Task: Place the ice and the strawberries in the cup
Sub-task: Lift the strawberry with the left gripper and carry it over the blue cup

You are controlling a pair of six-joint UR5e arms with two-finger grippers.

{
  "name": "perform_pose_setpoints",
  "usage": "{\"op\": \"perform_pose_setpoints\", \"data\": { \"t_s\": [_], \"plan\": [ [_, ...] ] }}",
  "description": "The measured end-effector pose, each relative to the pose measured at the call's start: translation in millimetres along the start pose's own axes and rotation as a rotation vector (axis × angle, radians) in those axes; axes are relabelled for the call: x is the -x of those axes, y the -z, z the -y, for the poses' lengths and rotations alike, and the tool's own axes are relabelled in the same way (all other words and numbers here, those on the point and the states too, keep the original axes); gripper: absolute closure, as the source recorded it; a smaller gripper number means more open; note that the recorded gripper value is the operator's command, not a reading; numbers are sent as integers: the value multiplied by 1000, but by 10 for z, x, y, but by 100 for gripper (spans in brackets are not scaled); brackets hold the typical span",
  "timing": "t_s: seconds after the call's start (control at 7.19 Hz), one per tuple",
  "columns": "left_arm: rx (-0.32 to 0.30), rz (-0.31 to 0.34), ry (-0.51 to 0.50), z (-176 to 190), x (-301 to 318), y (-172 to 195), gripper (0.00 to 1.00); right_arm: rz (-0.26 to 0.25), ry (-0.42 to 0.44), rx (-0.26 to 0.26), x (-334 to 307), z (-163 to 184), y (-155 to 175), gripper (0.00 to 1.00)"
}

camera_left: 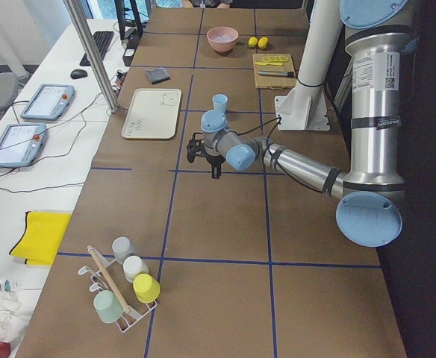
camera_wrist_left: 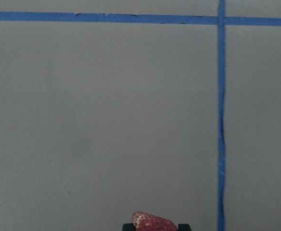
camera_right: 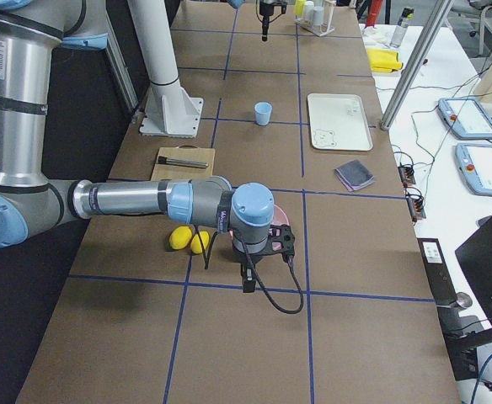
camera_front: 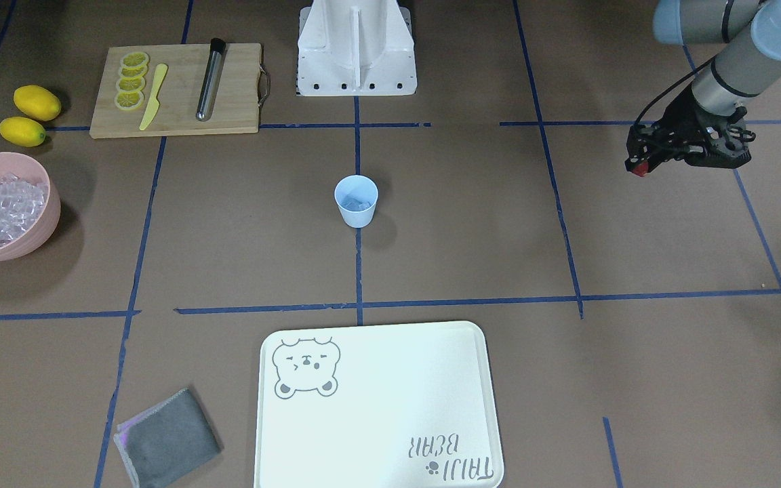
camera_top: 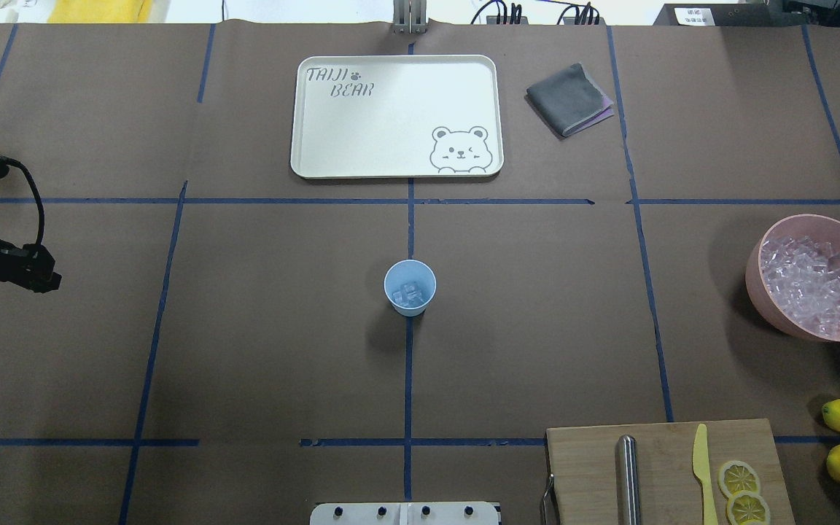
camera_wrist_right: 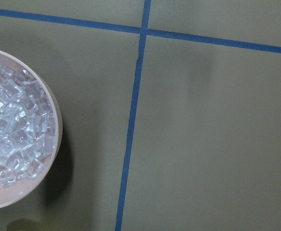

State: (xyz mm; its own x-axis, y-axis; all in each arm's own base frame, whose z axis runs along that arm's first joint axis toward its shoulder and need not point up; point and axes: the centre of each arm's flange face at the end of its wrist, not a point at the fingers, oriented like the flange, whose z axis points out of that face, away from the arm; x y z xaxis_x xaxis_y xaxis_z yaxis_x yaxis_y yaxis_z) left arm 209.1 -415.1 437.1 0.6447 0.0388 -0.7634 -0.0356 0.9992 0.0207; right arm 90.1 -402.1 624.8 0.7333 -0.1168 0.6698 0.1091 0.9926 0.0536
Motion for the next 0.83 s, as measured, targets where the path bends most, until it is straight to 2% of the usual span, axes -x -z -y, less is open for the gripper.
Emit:
{"op": "perform_pose_setpoints", "data": {
  "t_s": [0.28, 0.42, 0.56, 0.83],
  "plan": [
    [4, 21, -32, -95, -274, 421, 99, 0, 0, 0, 1, 4, 2, 0],
    [-23, 17, -66, -53, -481, 550, 98, 0, 1, -1, 3, 4, 4, 0],
    [-59, 15, -110, 24, -770, 618, 98, 1, 1, -2, 7, 2, 7, 0],
    [-74, 20, -179, 70, -1616, 599, 97, 1, 1, -2, 11, 1, 10, 0]
  ]
}}
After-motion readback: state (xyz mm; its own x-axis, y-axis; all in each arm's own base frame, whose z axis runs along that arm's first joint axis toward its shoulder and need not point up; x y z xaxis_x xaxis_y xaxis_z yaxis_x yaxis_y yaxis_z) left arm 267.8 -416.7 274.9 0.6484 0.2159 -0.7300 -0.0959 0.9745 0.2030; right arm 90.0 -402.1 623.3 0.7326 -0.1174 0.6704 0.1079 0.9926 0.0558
